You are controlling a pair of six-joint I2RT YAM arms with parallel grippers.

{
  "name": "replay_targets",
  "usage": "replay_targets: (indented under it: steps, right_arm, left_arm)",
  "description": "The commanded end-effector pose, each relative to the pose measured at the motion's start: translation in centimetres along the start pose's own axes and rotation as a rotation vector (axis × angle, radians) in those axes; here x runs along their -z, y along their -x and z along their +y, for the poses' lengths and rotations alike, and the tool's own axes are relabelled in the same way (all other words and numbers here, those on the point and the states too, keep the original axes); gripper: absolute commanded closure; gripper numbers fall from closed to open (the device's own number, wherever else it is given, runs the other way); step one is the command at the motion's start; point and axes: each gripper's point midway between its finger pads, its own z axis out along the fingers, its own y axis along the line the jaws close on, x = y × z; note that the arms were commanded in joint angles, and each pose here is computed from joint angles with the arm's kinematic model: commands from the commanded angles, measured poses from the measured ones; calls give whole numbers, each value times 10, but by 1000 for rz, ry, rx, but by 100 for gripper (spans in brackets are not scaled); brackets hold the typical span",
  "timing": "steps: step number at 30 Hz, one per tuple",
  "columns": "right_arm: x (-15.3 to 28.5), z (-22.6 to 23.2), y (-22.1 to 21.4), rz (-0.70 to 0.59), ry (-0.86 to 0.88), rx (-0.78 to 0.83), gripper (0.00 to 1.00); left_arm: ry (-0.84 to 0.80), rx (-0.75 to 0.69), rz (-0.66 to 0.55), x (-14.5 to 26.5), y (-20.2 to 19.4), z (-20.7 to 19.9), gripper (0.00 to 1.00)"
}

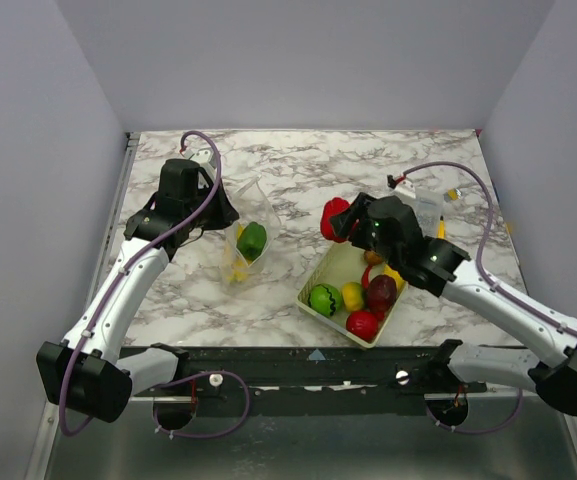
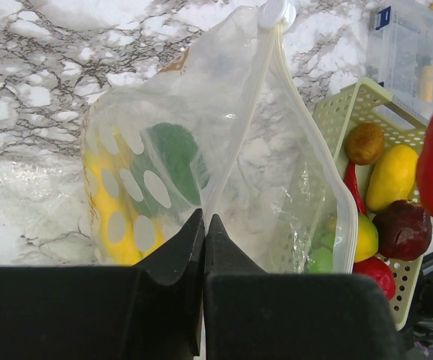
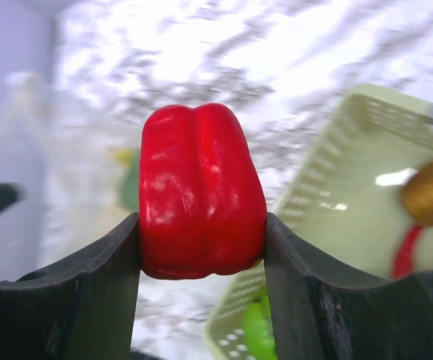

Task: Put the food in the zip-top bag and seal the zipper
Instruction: Place the fake vegetable in the zipper food storage bag.

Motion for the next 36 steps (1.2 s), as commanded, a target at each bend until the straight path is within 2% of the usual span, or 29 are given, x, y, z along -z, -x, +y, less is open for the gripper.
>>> replay_targets:
  steps: [1, 4, 7, 14, 17, 21, 23, 29, 36]
  right_arm:
    - [34, 81, 28, -40, 437, -145, 86]
    - [54, 123, 39, -21, 641, -184, 87]
    - [66, 157, 36, 61, 784, -184, 87]
    - [55, 196, 9, 276, 883, -242, 88]
    - [36, 195, -8, 340, 823, -269, 88]
    - [11, 181, -26, 359, 660, -277, 88]
    - [10, 182, -31, 354, 630, -284, 88]
    - [-1, 162, -53, 338, 389, -285, 89]
    - [-11, 151, -83, 395, 236, -227, 89]
  left_arm:
    - [-36, -4, -11, 1, 3, -8, 100]
    - [-33, -4, -11, 1, 3, -7, 100]
    - [-33, -4, -11, 1, 3, -7, 100]
    - [-31, -5, -14, 1, 4, -7, 100]
    - [-28, -6, -15, 1, 4, -6, 100]
    - [-29, -7, -17, 1, 5, -7, 100]
    - [-28, -6, -17, 1, 4, -6, 100]
    - [-24, -6, -18, 1, 5, -6, 100]
    - [-21, -5, -16, 0, 4, -5, 100]
